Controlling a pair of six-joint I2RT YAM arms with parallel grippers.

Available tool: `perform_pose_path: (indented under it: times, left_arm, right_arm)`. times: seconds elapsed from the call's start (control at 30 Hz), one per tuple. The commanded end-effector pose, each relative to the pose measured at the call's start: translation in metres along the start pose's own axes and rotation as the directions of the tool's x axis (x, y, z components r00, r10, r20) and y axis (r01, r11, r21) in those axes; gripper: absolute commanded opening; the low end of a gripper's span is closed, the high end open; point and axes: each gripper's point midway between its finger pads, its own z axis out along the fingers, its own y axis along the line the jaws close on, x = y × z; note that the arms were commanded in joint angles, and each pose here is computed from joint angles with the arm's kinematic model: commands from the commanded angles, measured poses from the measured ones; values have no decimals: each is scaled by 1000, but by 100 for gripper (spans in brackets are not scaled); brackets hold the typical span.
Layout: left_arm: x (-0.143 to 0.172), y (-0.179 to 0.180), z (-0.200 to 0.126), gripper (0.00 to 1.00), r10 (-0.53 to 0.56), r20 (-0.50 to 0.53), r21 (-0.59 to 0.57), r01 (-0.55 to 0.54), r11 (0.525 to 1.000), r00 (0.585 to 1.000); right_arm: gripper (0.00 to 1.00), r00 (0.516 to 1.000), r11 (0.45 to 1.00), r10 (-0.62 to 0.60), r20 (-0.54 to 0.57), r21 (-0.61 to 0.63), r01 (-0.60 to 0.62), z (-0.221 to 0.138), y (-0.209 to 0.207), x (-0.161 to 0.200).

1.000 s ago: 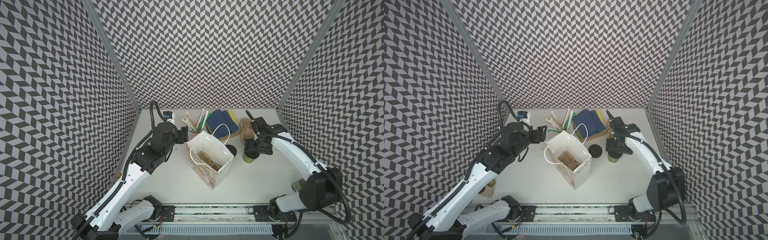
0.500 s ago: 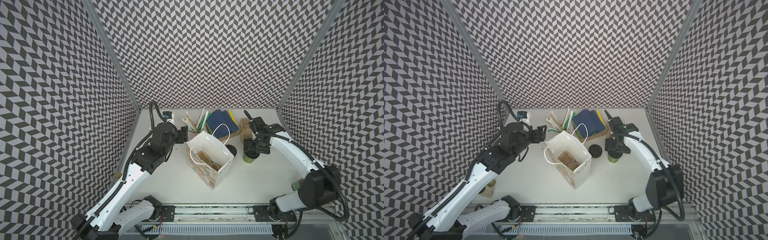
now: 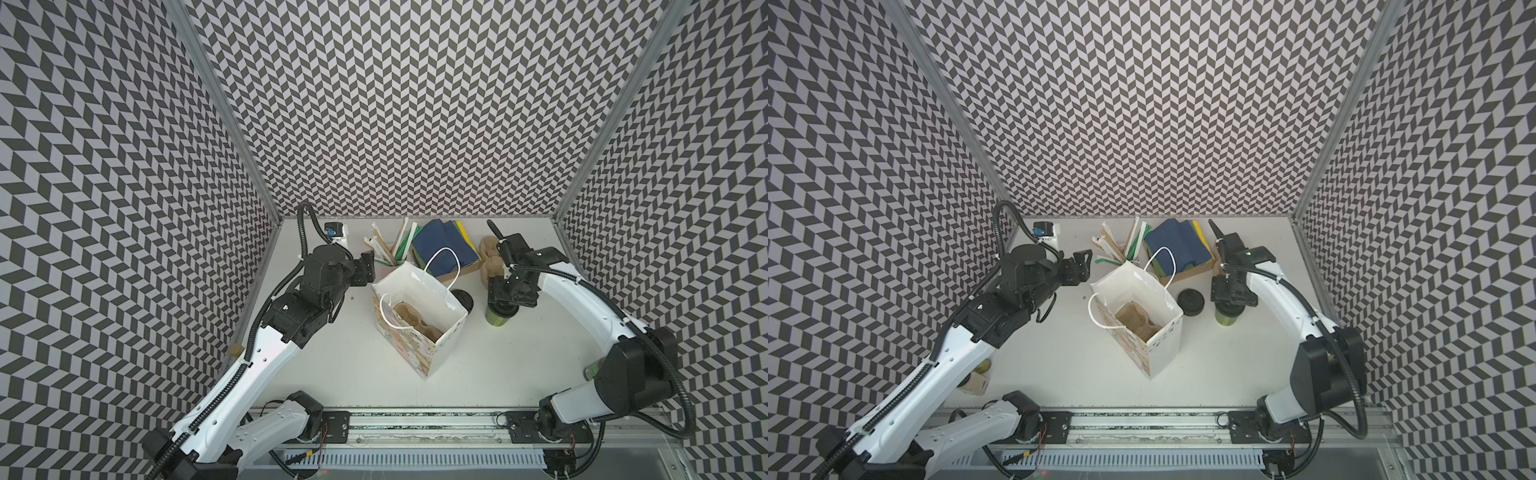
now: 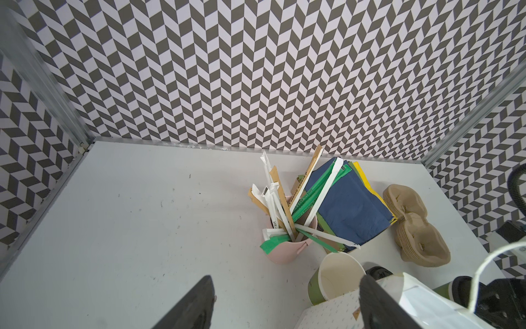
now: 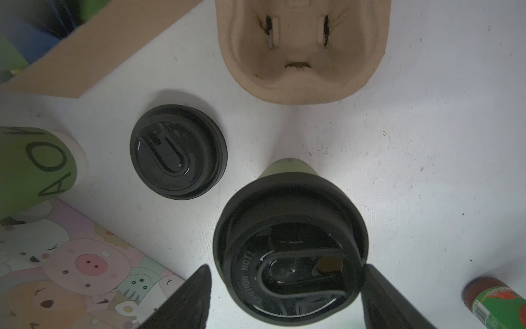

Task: Pack a coffee takeout order
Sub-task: Pick up the coffee cup at the middle-right of the table.

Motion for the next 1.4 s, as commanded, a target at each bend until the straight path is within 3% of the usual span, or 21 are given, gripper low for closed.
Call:
perform_pose_path:
  times: [0.0, 0.33, 0.53, 0.8, 1.37]
  left_arm:
    - [0, 3, 2, 80, -3, 9, -11, 3, 1000, 1000]
    - [1, 4, 2, 80, -2, 7, -13, 2, 1000, 1000]
    - [1, 4, 2, 80, -4, 9, -10, 4, 1000, 1000]
    - [2, 5, 4, 80, 0, 3, -14, 0, 1000, 1000]
    - [4, 5, 10, 79, -2, -8, -16, 2, 1000, 1000]
  right_arm:
    - [79, 1000, 1000, -8, 11, 12, 8, 3, -1, 1]
    - [77, 1000, 1000, -16, -5, 14, 16, 7, -2, 5]
    - [67, 1000, 1000, -21, -3, 17, 21, 7, -3, 8]
    - [62, 997, 999, -35, 64, -10, 36, -1, 0, 9]
    - [60, 978, 998, -40, 205, -44, 51, -70, 1, 10]
